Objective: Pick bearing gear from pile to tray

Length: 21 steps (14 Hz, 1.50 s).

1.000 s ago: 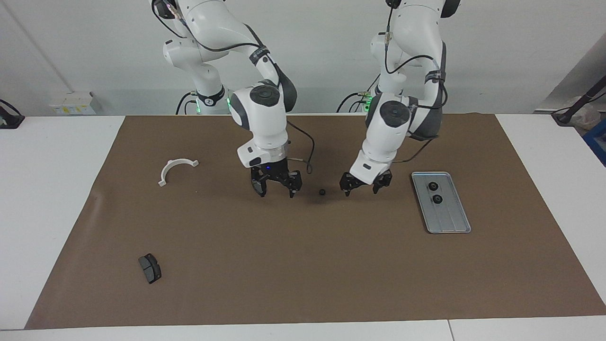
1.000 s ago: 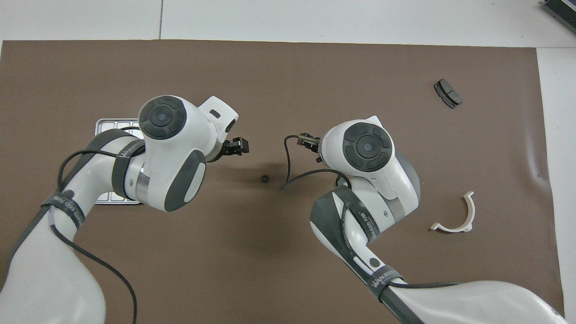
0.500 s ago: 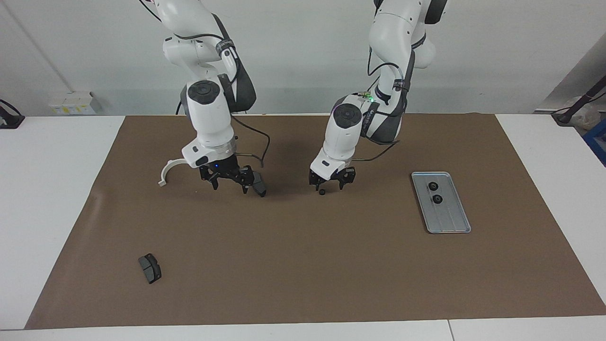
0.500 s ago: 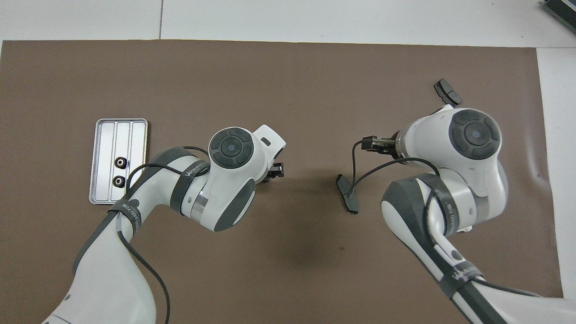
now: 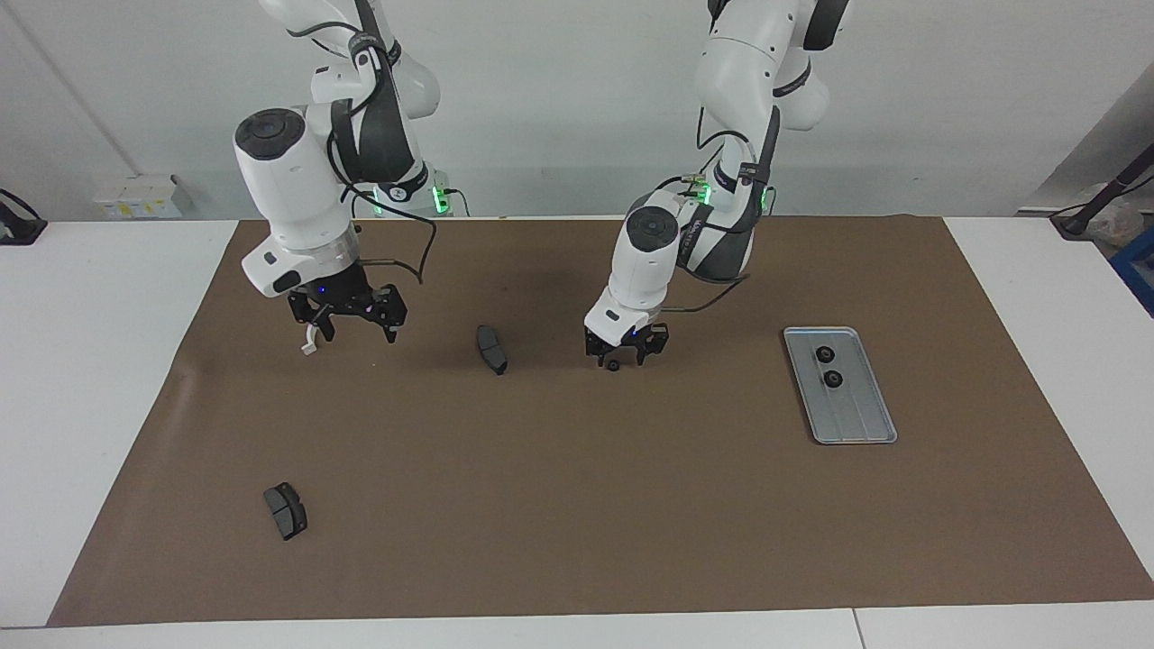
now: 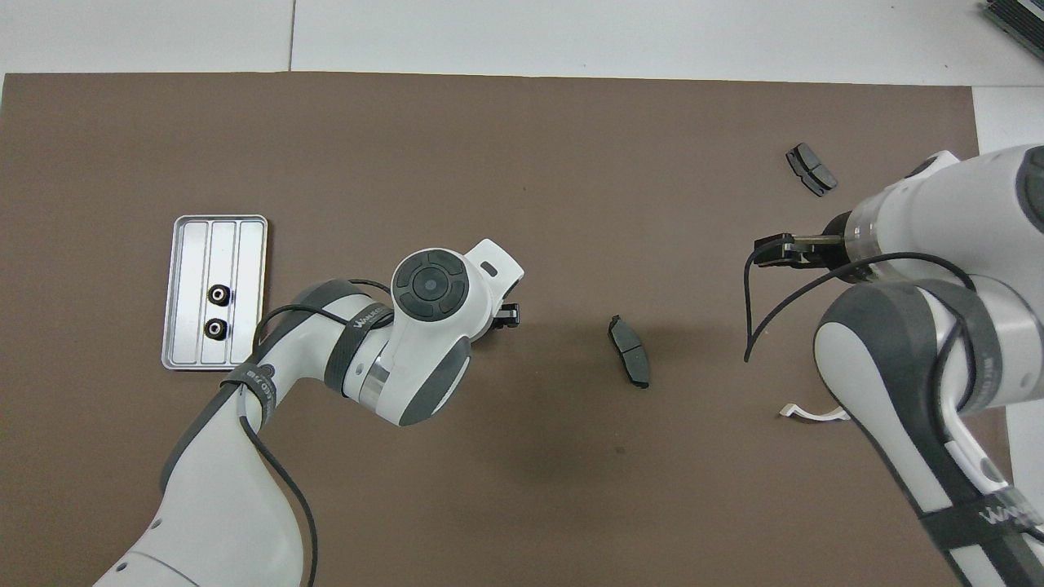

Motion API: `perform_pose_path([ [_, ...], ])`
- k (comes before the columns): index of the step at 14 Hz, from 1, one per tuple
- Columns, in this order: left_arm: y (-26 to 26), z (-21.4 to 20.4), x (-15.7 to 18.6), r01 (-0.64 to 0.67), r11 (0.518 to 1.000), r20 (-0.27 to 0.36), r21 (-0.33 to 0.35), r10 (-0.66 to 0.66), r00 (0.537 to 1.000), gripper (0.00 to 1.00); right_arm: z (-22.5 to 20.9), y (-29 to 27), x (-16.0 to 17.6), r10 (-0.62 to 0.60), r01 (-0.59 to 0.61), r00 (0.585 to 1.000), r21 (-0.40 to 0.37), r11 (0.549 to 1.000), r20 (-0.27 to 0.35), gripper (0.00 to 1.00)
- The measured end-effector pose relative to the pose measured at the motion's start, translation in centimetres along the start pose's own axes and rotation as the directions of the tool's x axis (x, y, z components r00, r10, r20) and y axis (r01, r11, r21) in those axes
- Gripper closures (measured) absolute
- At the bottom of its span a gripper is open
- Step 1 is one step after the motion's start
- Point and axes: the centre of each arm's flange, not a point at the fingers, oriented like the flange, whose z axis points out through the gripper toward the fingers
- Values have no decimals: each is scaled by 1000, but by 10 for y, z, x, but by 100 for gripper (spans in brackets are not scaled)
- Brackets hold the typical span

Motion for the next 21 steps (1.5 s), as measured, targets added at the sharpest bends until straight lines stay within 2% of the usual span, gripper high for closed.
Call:
perform_pose_path([
  [4,5,5,-3,-7,1000,4,2,7,1000,30,-73,0,10,3,-3,1000,-3,1000,3,0],
  [7,10,7,-8,-18,1000,9,4,18,1000,40,-106,0,8,0,0,1000,-10,1000,13,0],
  [13,13,6,-11,-12,1000,10,10,12,1000,50,-100,-1,-10,-5,6,998,-25,1000,62,0],
  [15,9,5,-10,-7,1000,16,18,6,1000,64,-100,0,-10,-5,6,998,-29,1000,61,0],
  [16,9,5,-10,-7,1000,16,18,7,1000,64,-100,0,-10,-5,7,998,-32,999,61,0],
  [18,7,4,-10,-5,1000,17,21,5,1000,76,-100,1,-10,-6,9,998,-41,999,58,0],
  [21,8,4,-10,-5,1000,17,20,5,1000,76,-99,2,-10,-16,19,998,-55,998,56,0],
])
